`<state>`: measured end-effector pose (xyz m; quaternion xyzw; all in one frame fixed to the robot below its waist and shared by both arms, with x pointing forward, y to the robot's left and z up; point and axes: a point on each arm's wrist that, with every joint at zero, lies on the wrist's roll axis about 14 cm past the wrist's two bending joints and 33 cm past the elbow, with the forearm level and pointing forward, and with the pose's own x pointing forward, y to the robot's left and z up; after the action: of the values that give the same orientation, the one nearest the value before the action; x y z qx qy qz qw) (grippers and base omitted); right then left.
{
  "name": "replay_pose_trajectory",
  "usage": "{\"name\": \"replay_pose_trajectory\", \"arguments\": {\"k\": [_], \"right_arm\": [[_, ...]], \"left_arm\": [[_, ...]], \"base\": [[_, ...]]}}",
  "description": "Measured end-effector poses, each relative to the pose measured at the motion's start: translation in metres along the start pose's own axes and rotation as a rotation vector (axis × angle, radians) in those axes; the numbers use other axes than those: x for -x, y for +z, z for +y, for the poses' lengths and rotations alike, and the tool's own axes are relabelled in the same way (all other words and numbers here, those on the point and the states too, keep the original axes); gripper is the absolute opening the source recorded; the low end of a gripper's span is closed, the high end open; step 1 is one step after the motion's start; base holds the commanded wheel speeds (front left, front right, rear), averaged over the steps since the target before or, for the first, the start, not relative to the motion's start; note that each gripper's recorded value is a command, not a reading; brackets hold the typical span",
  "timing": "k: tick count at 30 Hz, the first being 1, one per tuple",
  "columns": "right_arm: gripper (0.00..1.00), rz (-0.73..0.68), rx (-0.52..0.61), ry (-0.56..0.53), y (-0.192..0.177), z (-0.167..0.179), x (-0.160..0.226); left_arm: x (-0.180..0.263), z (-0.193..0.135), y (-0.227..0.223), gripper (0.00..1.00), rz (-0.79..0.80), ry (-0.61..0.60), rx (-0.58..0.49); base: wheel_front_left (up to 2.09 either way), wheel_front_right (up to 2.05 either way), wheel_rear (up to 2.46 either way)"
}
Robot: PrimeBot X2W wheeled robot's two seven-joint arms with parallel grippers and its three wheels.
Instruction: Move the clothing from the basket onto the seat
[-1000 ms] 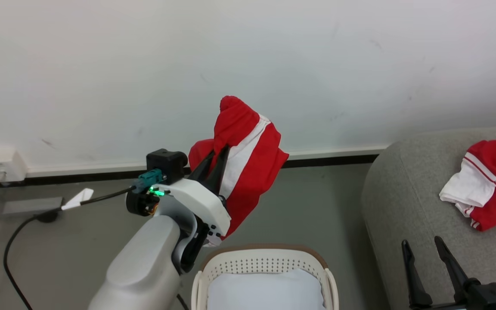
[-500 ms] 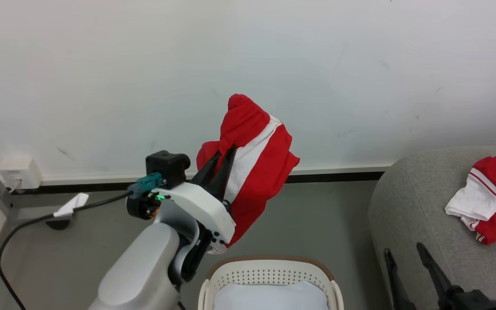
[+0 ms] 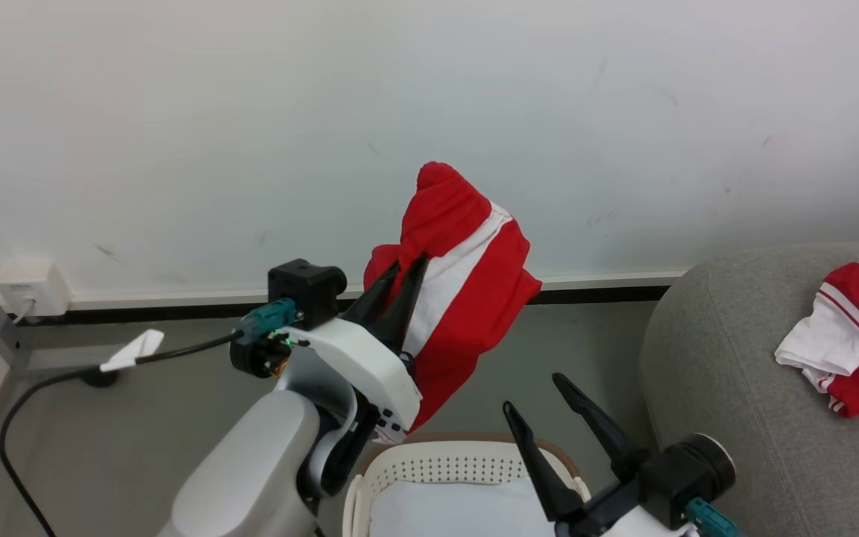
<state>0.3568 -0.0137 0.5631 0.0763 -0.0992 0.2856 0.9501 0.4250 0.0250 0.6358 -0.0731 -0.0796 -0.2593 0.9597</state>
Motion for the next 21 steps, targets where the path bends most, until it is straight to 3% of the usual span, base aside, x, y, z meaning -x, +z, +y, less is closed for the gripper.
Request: {"name": "replay_pose_trajectory", "arguments": {"k": [6,21], "right_arm": [[1.0,-0.019,-0.112,0.114,0.01,0.03,-0.026],[1.0,0.051,-0.222,0.21,0.006,0.049,-0.061]], "left_arm": [[0.001,-0.004,-0.002,0.0,0.015,-0.013,-0.002],[0.004,-0.014,-0.006,0.0,0.034,-0.041,0.0]], "base": [[0.0,0.0,0.0],[0.0,0.0,0.0]]}}
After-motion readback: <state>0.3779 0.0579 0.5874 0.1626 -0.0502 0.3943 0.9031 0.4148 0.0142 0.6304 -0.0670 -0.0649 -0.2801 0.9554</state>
